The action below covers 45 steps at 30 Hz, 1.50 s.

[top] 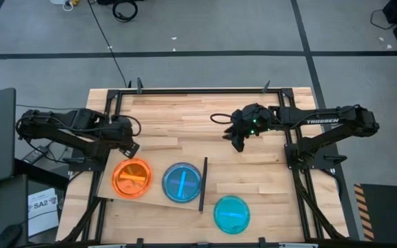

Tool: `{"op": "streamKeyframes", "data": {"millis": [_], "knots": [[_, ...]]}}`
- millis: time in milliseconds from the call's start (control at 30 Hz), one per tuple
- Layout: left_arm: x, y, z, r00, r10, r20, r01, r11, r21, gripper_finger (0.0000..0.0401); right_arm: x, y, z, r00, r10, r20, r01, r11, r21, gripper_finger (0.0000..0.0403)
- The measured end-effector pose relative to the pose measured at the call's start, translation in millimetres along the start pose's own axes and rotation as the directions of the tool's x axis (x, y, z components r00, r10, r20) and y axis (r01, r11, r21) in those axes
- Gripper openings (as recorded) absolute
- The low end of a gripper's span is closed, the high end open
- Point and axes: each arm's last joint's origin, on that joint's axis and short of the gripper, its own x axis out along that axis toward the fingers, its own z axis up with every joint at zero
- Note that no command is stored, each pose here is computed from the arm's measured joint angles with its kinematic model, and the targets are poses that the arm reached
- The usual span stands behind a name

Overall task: Place and stack plates onto a shelf
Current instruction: Stack the blue plate on top of the other blue plate on the shelf

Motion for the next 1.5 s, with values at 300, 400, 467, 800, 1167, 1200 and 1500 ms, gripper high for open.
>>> {"op": "streamKeyframes", "data": {"millis": [300, 400, 467, 800, 1167, 1200, 1500], "knots": [[-1.6, -15.2, 9.2, 0.982, -0.138, 0.126, 0.121, 0.984, 0.132, 0.0114, -1.5, 41.1, -22.2, 0.972, 0.196, -0.133, -0.181, 0.977, 0.113, 0.0143], [-1.9, -16.8, 10.0, 0.979, -0.154, 0.134, 0.135, 0.981, 0.142, 0.0114, -3.9, 57.7, -31.7, 0.962, 0.222, -0.156, -0.205, 0.972, 0.118, 0.0143], [-1.9, -16.7, 10.0, 0.979, -0.154, 0.134, 0.134, 0.981, 0.143, 0.0114, -6.1, 68.4, -38.3, 0.960, 0.226, -0.163, -0.210, 0.972, 0.109, 0.0143], [-1.9, -16.7, 10.0, 0.979, -0.153, 0.133, 0.133, 0.980, 0.146, 0.0114, -22.5, 113.5, -78.5, 0.952, 0.237, -0.194, -0.212, 0.967, 0.144, 0.0143], [-1.9, -16.6, 10.0, 0.979, -0.153, 0.133, 0.133, 0.980, 0.145, 0.0114, -19.2, 110.8, -148.6, 0.929, 0.170, -0.329, -0.036, 0.926, 0.377, 0.0142], [-1.9, -16.7, 10.0, 0.979, -0.153, 0.133, 0.133, 0.980, 0.145, 0.0114, -18.2, 108.4, -153.5, 0.926, 0.160, -0.342, -0.018, 0.924, 0.383, 0.0142], [-1.9, -16.7, 9.9, 0.979, -0.153, 0.133, 0.133, 0.980, 0.145, 0.0114, -3.8, 88.9, -179.7, 0.940, 0.134, -0.315, 0.017, 0.900, 0.435, 0.0142]]}}
